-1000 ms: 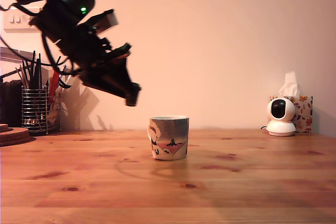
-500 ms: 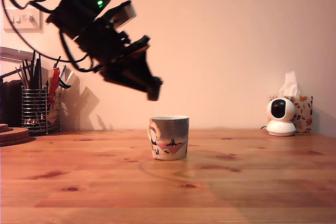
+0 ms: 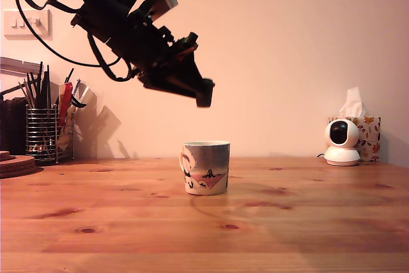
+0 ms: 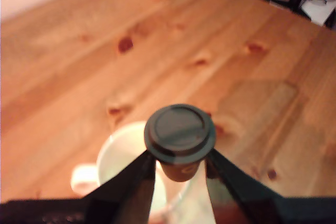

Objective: Pick up the coffee capsules on the table and drop them inside the coffee cup

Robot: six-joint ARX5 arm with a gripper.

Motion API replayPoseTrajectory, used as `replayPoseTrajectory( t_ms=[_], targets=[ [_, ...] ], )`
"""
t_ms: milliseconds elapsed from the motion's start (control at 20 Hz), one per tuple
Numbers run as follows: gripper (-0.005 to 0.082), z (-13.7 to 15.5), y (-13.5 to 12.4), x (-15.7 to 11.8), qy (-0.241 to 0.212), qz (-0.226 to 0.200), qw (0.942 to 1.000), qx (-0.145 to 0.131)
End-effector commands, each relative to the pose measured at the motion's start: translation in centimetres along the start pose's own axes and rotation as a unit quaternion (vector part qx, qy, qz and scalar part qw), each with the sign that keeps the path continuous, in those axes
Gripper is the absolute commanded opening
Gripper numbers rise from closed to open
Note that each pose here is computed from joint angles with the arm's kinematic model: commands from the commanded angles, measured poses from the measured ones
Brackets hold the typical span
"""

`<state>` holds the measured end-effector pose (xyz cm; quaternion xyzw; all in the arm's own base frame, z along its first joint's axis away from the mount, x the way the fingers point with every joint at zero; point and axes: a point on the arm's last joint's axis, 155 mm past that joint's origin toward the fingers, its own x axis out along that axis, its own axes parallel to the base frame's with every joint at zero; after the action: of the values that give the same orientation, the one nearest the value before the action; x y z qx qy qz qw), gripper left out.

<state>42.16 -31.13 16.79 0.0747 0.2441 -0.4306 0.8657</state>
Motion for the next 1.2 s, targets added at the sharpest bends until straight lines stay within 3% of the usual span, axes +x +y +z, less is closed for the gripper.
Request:
replayPoseTrajectory(
  t_ms=[0,1150],
  targets=[
    [0.0212,0.4,-0.1,0.0,-0.007,-0.001,1.0000,0.002],
    [0.0211,-4.5,2.3,5.0,0.023,0.024,0.9994,-0.007]
  ],
)
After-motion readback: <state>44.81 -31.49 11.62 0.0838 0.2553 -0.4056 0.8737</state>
